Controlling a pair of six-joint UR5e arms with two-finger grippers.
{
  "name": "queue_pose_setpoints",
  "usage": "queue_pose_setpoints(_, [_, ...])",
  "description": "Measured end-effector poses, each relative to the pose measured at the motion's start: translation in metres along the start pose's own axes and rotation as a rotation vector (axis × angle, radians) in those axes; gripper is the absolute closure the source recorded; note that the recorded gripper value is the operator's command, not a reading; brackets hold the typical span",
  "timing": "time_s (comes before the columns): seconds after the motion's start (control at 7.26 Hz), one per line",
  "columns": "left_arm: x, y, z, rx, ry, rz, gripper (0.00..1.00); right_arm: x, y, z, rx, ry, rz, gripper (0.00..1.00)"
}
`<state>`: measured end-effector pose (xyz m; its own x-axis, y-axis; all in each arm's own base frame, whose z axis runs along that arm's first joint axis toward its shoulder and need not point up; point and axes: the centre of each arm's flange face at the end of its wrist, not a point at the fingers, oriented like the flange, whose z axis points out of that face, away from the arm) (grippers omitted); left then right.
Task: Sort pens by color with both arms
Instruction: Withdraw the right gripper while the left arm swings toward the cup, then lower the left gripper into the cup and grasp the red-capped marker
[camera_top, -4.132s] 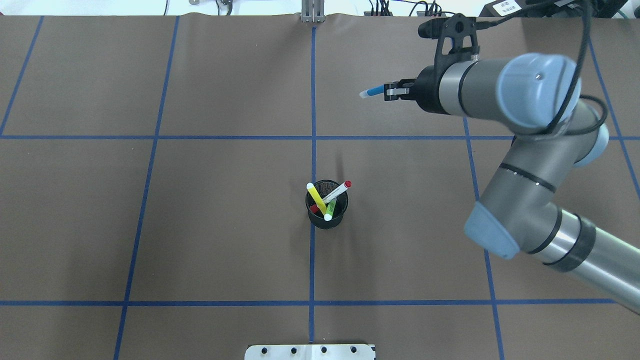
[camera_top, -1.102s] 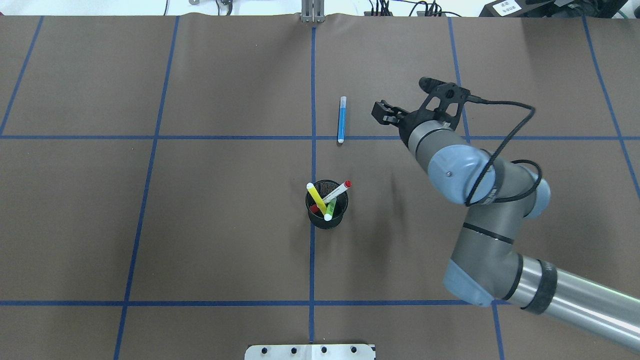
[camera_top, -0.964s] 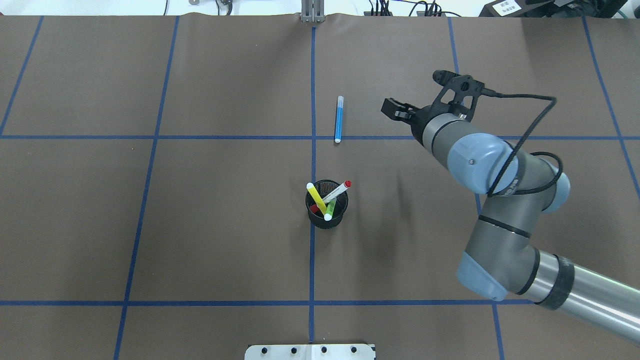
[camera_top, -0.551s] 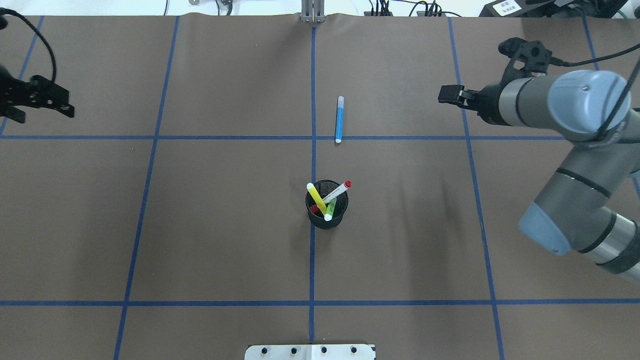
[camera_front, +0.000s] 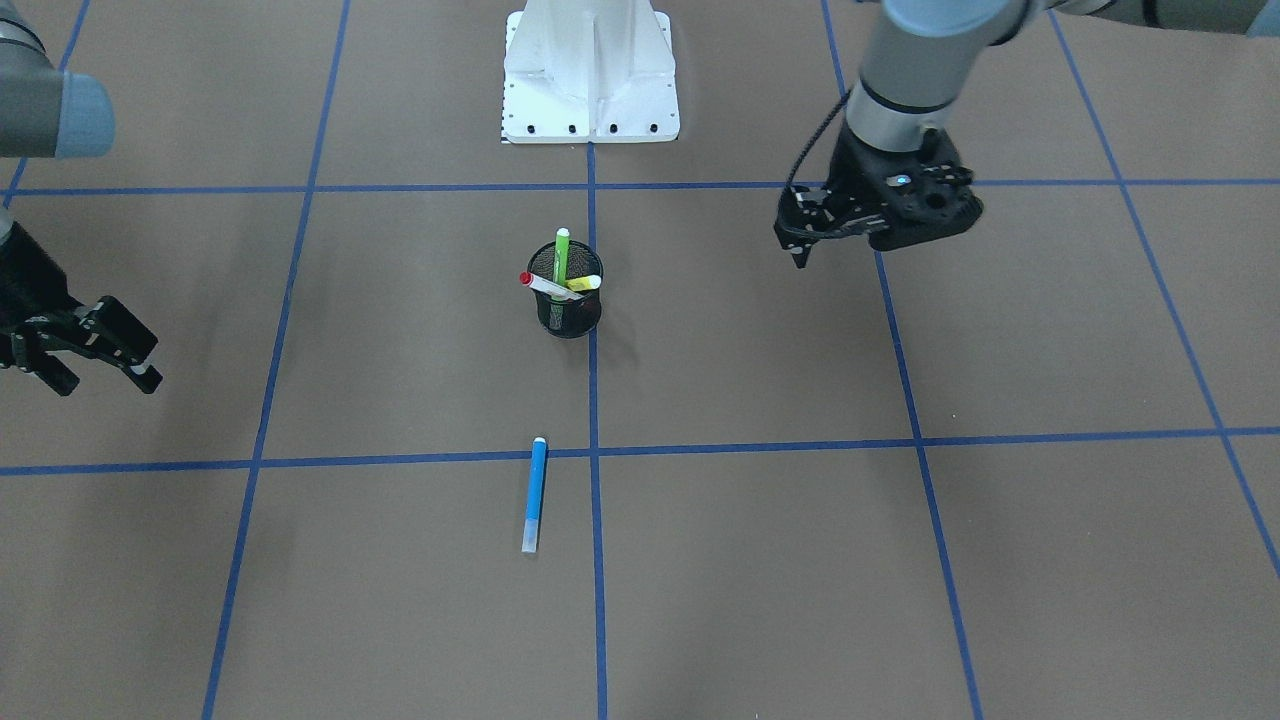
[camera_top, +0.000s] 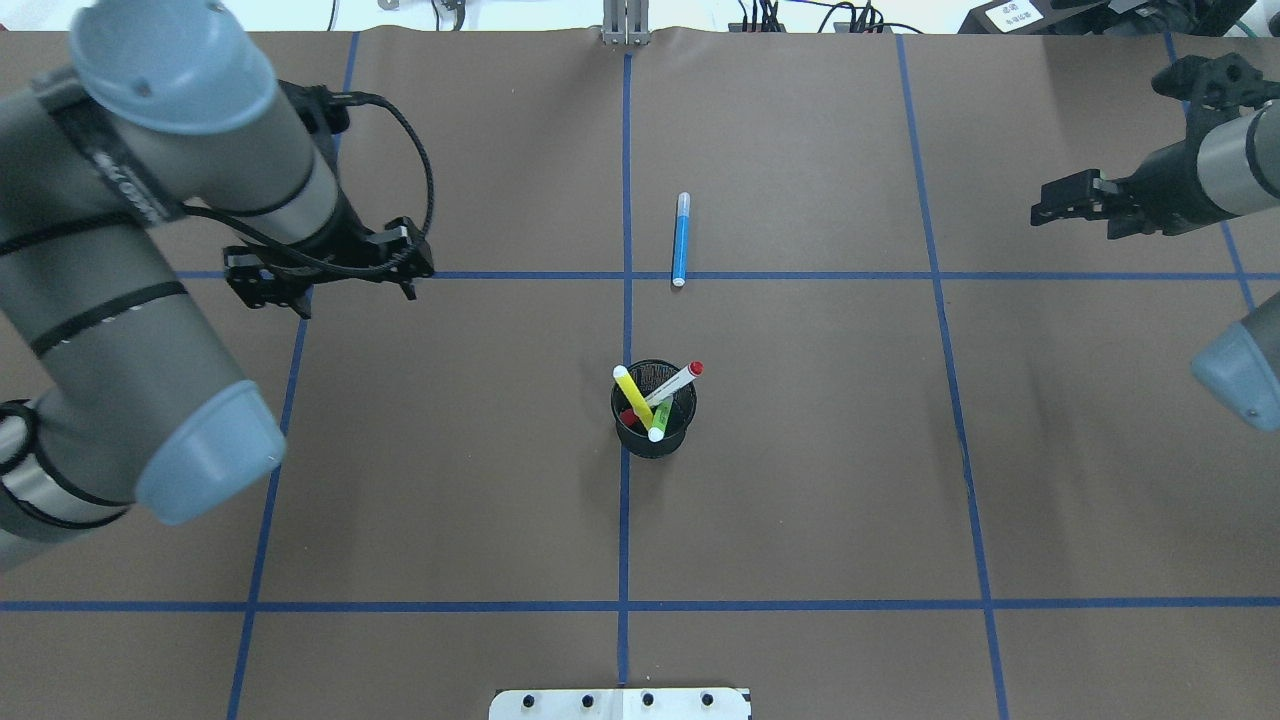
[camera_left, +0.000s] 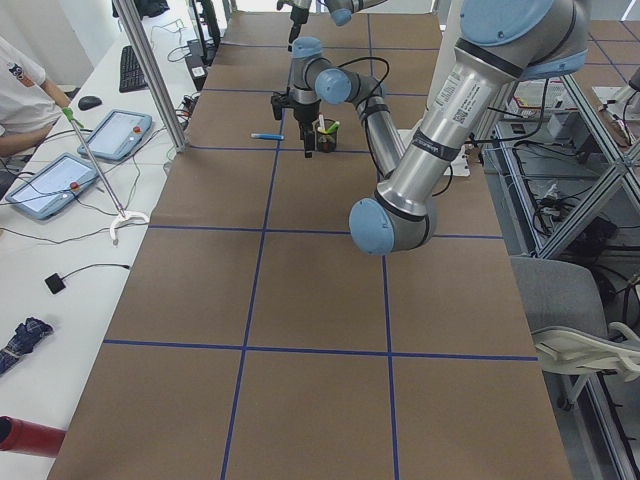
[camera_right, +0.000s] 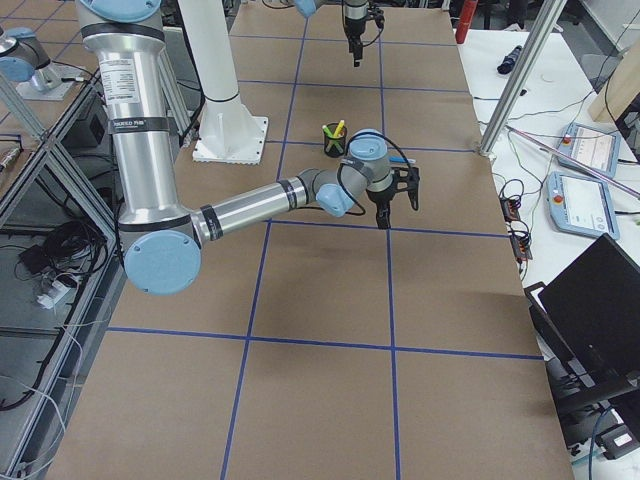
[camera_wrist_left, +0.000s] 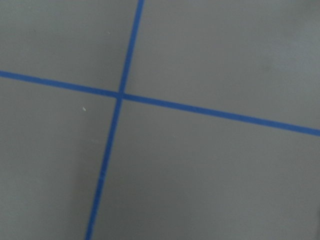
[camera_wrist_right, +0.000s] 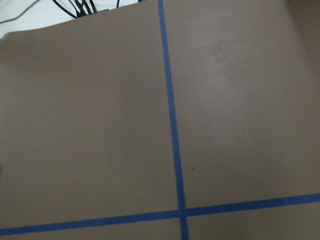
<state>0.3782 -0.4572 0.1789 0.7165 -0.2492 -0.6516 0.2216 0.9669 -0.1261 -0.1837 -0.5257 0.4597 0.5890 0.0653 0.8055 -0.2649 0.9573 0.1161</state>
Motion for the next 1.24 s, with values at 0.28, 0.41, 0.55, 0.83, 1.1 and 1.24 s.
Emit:
queue_pose_setpoints(0.28, [0.114,0.026,0.002,0.004,-0.066,-0.057,0.05,0.042,-0.003,-0.002,-0.061,-0.007,-0.019,0.02])
queue_pose_setpoints(0.41, [0.179,0.028,0.000,0.003,-0.117,-0.078,0.06,0.054,-0.001,-0.003,-0.074,-0.005,-0.025,0.02])
queue_pose_setpoints(0.55, [0.231,0.028,0.001,-0.007,-0.164,-0.086,0.07,0.063,0.001,-0.002,-0.081,0.000,-0.033,0.02])
queue_pose_setpoints(0.83, [0.278,0.040,0.018,-0.032,-0.210,-0.039,0.09,0.071,0.003,0.002,-0.090,0.008,-0.038,0.02])
queue_pose_setpoints(1.1, [0.293,0.054,0.049,-0.060,-0.235,0.011,0.11,0.077,0.003,0.006,-0.098,0.014,-0.033,0.02])
queue_pose_setpoints(1.24, [0.299,0.061,0.059,-0.072,-0.243,0.021,0.17,0.079,0.004,0.008,-0.100,0.016,-0.031,0.02])
